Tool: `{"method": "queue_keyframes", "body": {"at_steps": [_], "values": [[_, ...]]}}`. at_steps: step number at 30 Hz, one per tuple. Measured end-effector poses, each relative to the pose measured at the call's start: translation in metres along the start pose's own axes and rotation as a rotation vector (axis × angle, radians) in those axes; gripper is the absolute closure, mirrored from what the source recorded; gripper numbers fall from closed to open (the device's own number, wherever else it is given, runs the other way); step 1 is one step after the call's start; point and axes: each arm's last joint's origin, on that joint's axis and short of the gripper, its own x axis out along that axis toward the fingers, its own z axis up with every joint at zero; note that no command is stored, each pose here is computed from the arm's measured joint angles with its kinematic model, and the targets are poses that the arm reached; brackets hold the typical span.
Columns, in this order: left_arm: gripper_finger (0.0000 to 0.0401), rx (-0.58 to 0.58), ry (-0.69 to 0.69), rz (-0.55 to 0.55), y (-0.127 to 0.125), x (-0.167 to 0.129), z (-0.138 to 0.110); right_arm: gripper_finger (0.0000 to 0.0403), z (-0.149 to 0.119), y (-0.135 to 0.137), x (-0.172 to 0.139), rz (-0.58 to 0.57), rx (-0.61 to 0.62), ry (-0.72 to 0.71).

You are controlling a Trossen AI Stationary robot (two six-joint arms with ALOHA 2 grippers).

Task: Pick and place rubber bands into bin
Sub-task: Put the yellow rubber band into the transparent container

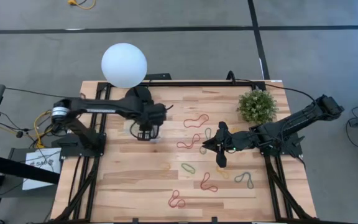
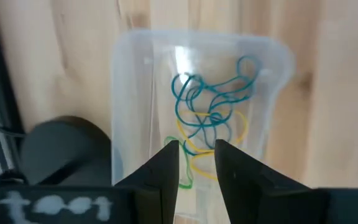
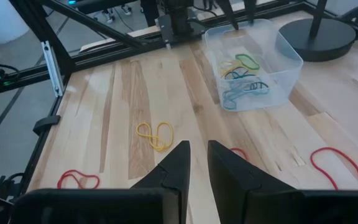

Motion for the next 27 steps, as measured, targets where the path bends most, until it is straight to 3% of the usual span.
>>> {"method": "queue_keyframes", "body": {"at_steps": [6,11,16,22,27], "values": [[0.0306,-0.058,-0.150,-0.013,-0.016,-0.055,-0.027,0.0353,0.000,0.000,0.000,0.000,0.000,0.000],[0.0306,-0.138,-0.280,-0.087,-0.037,-0.072,-0.053,0.0353,0.000,0.000,0.000,0.000,0.000,0.000],[0.0306,-0.177,-0.337,-0.142,-0.060,-0.058,-0.072,0.0353,0.000,0.000,0.000,0.000,0.001,0.000],[0.0306,-0.202,-0.185,-0.160,-0.085,-0.022,-0.097,0.0353,0.000,0.000,0.000,0.000,0.000,0.000],[0.0306,-0.232,-0.134,-0.137,-0.105,0.010,-0.110,0.0353,0.000,0.000,0.000,0.000,0.000,0.000]]}}
